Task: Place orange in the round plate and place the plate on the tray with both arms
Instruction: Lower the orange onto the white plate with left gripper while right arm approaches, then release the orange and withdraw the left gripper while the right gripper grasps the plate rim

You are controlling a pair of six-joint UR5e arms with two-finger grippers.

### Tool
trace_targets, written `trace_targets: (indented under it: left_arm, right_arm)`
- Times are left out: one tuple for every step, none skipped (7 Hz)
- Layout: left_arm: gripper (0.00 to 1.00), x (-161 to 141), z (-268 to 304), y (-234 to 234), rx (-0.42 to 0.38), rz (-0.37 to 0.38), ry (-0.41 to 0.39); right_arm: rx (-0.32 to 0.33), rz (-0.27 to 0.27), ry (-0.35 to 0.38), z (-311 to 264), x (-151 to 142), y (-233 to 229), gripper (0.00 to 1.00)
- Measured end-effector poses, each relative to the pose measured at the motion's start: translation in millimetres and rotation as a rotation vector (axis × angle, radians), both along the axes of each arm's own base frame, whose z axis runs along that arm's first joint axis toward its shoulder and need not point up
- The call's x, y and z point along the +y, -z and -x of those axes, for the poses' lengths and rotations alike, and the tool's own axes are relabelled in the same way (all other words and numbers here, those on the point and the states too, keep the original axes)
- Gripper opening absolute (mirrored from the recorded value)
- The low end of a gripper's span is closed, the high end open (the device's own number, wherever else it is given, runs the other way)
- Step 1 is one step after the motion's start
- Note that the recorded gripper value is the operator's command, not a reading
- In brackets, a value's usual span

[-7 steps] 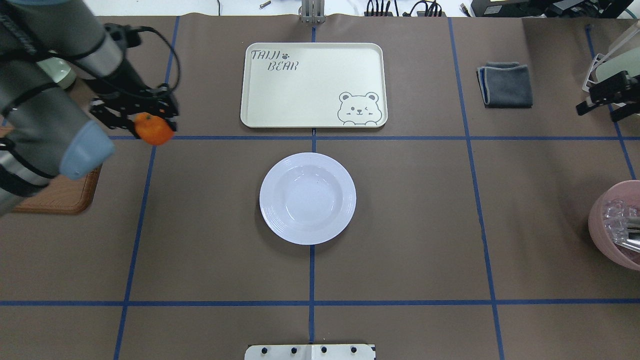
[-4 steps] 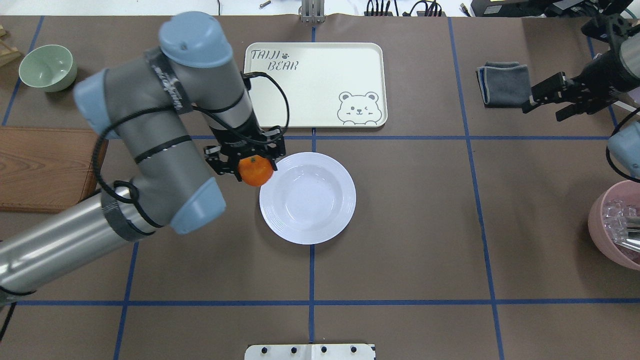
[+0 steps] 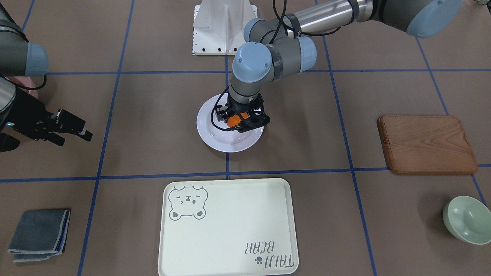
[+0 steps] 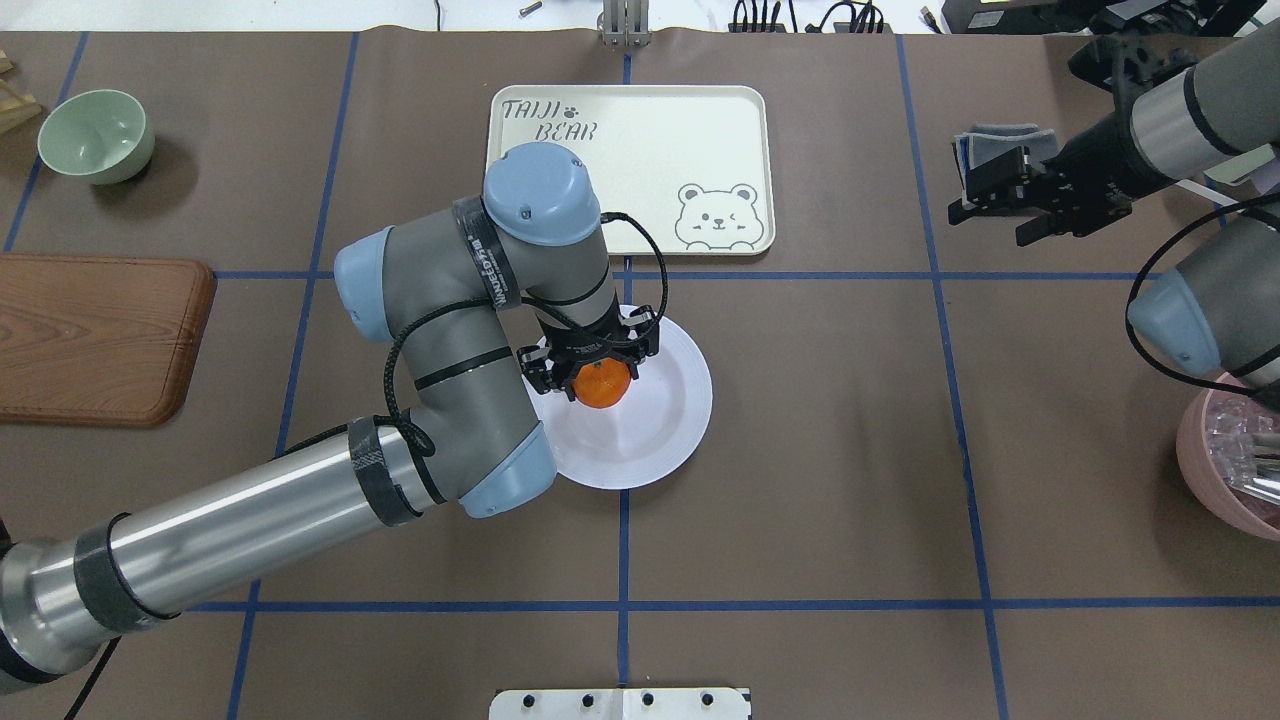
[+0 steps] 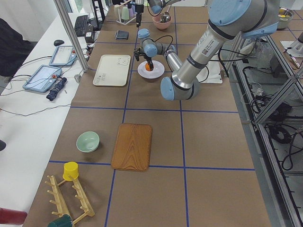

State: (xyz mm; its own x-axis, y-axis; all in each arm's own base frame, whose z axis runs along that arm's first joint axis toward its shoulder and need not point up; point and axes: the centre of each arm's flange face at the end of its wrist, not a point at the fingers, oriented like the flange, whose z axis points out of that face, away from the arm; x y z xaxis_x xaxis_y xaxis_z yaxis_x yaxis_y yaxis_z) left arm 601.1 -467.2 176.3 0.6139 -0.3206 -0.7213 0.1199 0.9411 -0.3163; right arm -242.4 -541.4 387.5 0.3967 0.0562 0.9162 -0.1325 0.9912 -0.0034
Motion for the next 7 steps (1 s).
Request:
trace_targets:
  left_arm:
    - [0.00,7,-9,-4,-0.008,-0.004,-0.005]
    - [0.00,12,-17,-6,-0.004,-0.009,-0.012]
    - [0.84,16,-23,-8,0.009,-0.014,-0.016]
    - [0.98,18,-27,-9,0.020,-0.017,-0.017]
    - [0.98,17,-26,-7,0.028,-0.023,-0.014]
    - [0.98,9,-16,-1,0.040,-0.032,0.002]
    - [0.98,-12,13,9,0.054,-0.035,0.039]
  right_arm:
    - [-0.016,0.003,-0.015,15,5,8,1.00]
    - [-0.029,0.004,-0.021,25,8,16,1.00]
    - [-0.037,0.003,-0.020,31,9,23,1.00]
    - [-0.040,0.004,-0.019,36,10,25,1.00]
    - [-0.038,0.002,-0.016,42,13,26,1.00]
    - [-0.037,0.000,-0.016,54,16,30,1.00]
    - [-0.044,-0.005,-0.023,77,25,37,1.00]
